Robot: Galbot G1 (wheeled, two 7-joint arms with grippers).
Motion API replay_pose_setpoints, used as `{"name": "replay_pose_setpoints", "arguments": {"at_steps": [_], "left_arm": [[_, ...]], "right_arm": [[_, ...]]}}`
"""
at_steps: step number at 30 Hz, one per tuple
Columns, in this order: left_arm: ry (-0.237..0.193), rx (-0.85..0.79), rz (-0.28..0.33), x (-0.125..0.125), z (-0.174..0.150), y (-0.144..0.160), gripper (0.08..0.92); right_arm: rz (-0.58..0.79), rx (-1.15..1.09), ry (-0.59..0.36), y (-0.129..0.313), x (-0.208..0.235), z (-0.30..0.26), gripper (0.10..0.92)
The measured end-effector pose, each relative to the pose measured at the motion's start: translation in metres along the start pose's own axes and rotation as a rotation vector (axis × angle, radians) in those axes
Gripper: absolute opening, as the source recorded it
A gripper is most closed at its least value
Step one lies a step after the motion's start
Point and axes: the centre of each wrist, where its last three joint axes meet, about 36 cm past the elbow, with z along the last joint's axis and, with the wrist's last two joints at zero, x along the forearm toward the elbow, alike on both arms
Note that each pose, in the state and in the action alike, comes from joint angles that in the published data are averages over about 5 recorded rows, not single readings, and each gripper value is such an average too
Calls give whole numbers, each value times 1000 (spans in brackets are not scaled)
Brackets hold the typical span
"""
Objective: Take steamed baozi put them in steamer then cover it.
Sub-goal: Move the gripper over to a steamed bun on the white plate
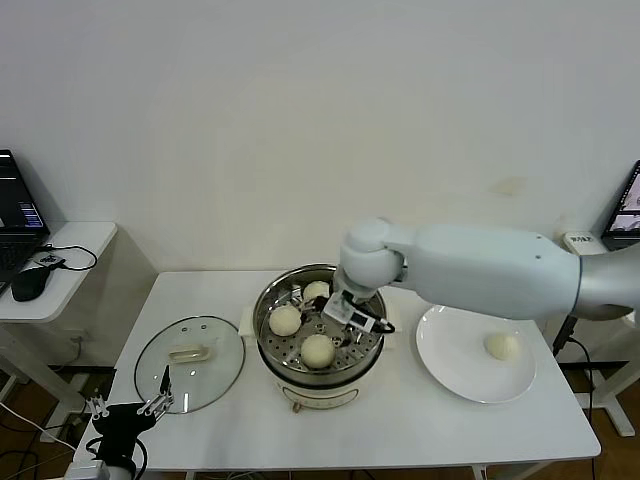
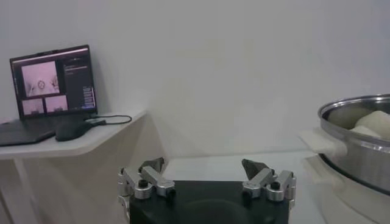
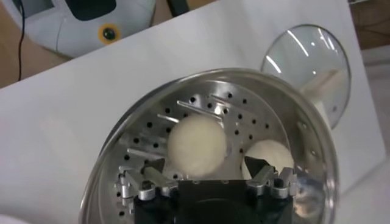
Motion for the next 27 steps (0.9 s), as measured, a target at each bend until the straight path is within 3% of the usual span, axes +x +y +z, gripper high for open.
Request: {"name": "replay_pose_setpoints", "arguments": {"at_steps": [7,14,27], "left_arm": [[-9,-9,1,-3,-3,5,823],[-17,-22,10,-5,-6,8,823],[-10,-36,24,-7,-5,9,823]], "right_arm": [[60,-201,71,22,42,26,823],[95,-444,163,76,69,65,823],[49,-772,285,196,53,134,823]]}}
